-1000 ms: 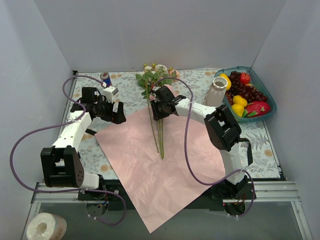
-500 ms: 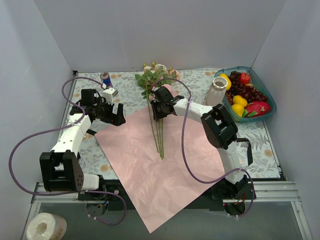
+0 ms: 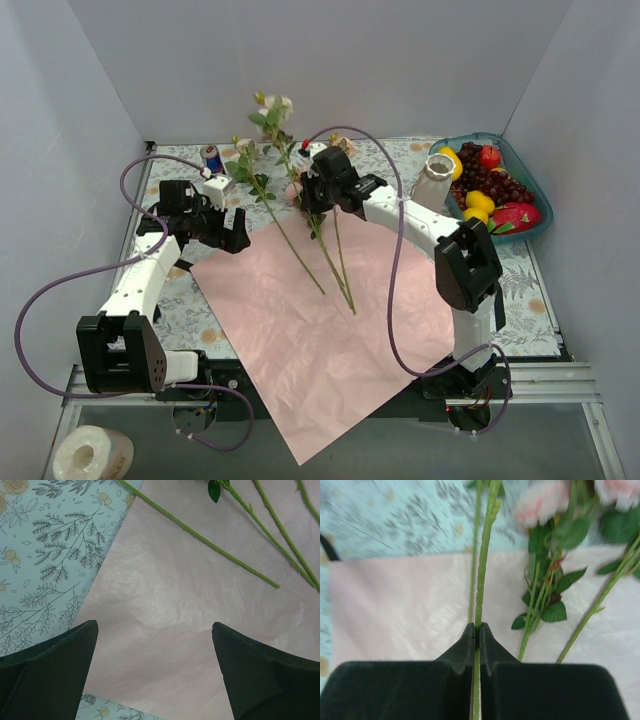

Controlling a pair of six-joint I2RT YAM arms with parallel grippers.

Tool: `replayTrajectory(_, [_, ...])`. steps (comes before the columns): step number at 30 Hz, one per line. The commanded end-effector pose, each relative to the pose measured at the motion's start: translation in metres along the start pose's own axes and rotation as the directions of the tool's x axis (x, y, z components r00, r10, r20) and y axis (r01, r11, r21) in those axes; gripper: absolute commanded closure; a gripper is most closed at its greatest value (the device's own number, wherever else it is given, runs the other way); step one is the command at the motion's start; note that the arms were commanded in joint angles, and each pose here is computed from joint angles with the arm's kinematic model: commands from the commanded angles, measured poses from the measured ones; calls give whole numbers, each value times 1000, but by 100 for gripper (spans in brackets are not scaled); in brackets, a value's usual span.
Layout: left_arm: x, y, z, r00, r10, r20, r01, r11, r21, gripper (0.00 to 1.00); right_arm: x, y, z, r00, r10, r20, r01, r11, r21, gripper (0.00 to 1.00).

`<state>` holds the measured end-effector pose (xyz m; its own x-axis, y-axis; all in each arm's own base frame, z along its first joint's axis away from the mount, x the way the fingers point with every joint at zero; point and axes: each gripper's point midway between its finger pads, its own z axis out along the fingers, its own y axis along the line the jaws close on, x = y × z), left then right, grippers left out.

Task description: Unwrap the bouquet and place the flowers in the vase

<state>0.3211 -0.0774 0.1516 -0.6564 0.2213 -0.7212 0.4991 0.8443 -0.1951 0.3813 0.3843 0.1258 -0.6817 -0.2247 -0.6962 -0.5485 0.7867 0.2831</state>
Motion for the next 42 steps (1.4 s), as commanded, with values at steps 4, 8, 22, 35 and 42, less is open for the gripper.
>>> replayTrajectory(4, [-18, -7, -16, 997, 54, 58, -54, 999, 0, 2, -138, 52, -114, 917, -60, 395, 102, 991, -87, 99])
replayTrajectory(8, [-19, -9, -18, 997, 50, 61, -50, 999, 9, 2, -181, 50, -185, 801, -131, 584, 166, 986, -7, 99])
replayTrajectory(22, [-21, -10, -19, 997, 49, 55, -50, 999, 14, 2, -232, -83, -416, 188, -554, 811, -122, 807, 578, 99])
replayTrajectory(35, [-20, -6, -14, 998, 49, 37, -50, 999, 18, 2, -234, -134, -456, 105, -644, 758, -234, 725, 648, 99])
replayTrajectory(42, [-18, -5, -12, 998, 51, 23, -51, 999, 15, 2, -218, -161, -432, 138, -633, 761, -261, 718, 645, 99])
